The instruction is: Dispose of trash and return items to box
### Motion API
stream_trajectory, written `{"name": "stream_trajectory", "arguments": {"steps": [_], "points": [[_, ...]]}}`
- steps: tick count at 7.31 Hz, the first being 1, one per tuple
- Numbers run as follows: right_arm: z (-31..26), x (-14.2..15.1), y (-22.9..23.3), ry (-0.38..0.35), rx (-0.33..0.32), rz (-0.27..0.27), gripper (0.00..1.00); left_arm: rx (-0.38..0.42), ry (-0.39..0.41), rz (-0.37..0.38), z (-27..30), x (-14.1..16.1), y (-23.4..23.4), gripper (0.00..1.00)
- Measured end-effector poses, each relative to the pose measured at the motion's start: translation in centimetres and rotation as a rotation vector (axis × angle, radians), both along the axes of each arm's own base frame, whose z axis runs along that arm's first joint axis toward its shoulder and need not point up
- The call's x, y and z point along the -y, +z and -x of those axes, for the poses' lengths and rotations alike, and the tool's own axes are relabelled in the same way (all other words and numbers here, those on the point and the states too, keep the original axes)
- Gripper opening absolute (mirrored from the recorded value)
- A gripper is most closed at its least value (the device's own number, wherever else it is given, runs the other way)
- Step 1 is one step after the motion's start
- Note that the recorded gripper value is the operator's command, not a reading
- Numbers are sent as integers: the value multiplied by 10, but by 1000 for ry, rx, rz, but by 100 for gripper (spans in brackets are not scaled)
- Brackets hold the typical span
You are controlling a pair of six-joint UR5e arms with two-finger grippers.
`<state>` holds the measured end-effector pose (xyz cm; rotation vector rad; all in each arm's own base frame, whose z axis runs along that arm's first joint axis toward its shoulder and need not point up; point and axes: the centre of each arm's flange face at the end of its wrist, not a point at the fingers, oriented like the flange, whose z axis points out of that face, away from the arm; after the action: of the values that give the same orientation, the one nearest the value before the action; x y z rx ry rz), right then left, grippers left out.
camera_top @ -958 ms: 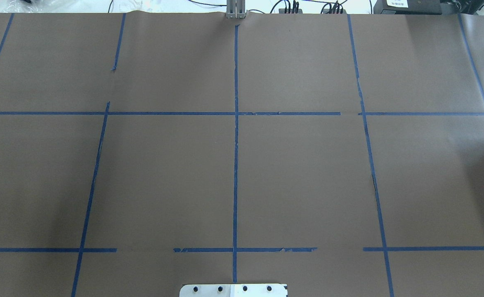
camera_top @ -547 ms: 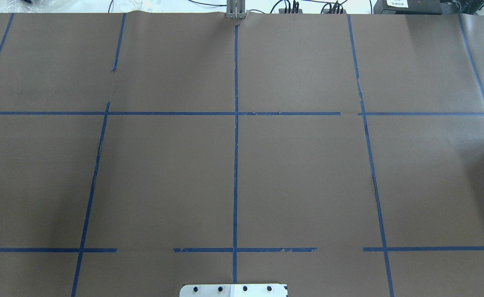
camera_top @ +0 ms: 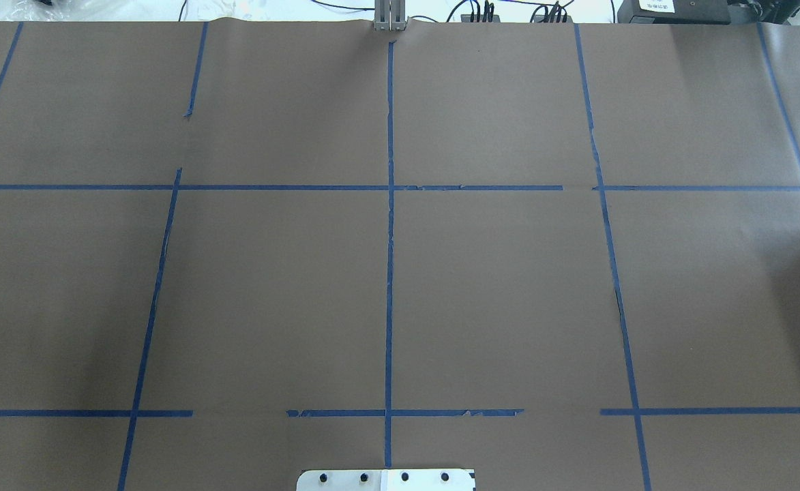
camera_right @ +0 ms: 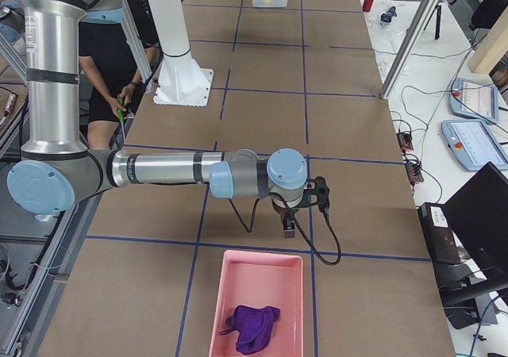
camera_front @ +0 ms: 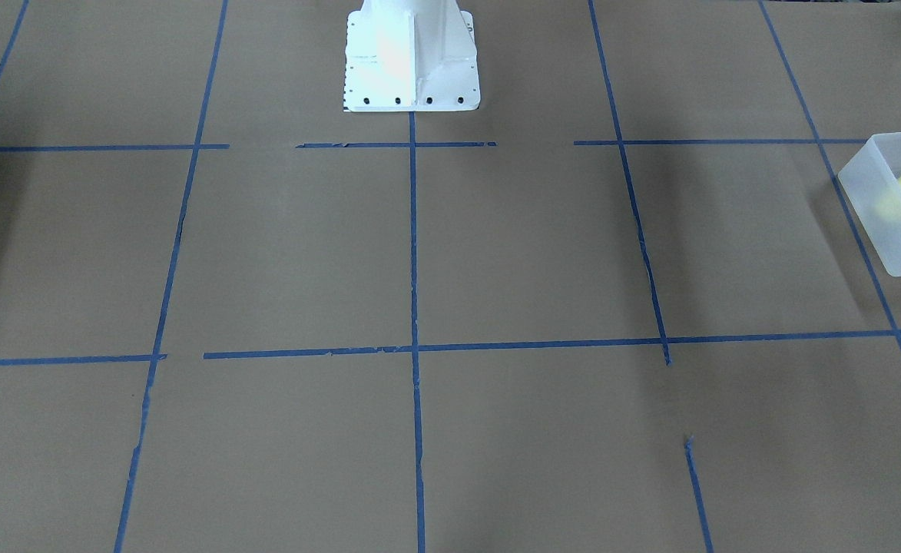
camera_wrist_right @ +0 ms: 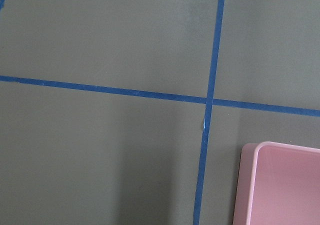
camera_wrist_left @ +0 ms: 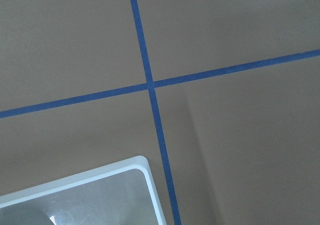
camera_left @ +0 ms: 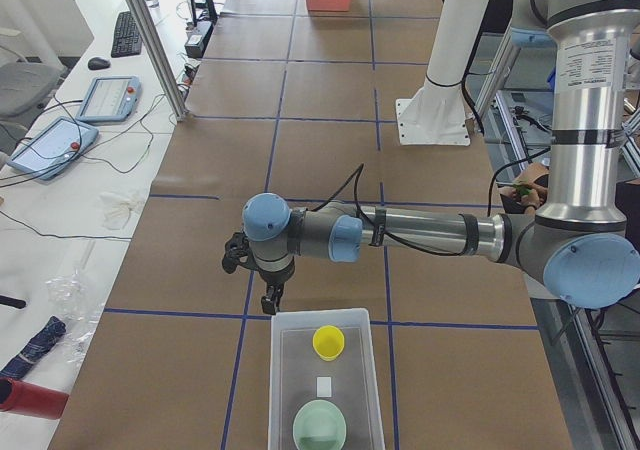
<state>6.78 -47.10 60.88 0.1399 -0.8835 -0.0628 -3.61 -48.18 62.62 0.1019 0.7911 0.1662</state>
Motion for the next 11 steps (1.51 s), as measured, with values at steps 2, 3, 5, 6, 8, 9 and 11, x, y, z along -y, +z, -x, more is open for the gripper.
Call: {"name": "stream_trajectory", "arguments": {"steps": [2, 3, 5, 6, 8, 9, 11], "points": [[0, 0, 0, 0, 1, 0, 100, 4, -4, -3, 4, -1, 0, 100], [0, 0, -1, 0, 1, -2, 100, 4, -13, -4, 8, -2, 0, 100], [0, -1, -1, 0, 2, -1, 100, 4, -34, -4, 19, -3, 0, 100], [0, -2, 1, 0, 1, 2, 100, 4, -38, -3, 21, -3, 0, 100], [0, -5, 3, 1, 1, 8, 100, 4, -40, -4, 22, -3, 0, 100], [0, -6, 5, 1, -1, 9, 100, 4, -40, -5, 22, -3, 0, 100], [0, -9, 8, 1, -2, 17, 100, 4, -40, -7, 22, -3, -1, 100]]}}
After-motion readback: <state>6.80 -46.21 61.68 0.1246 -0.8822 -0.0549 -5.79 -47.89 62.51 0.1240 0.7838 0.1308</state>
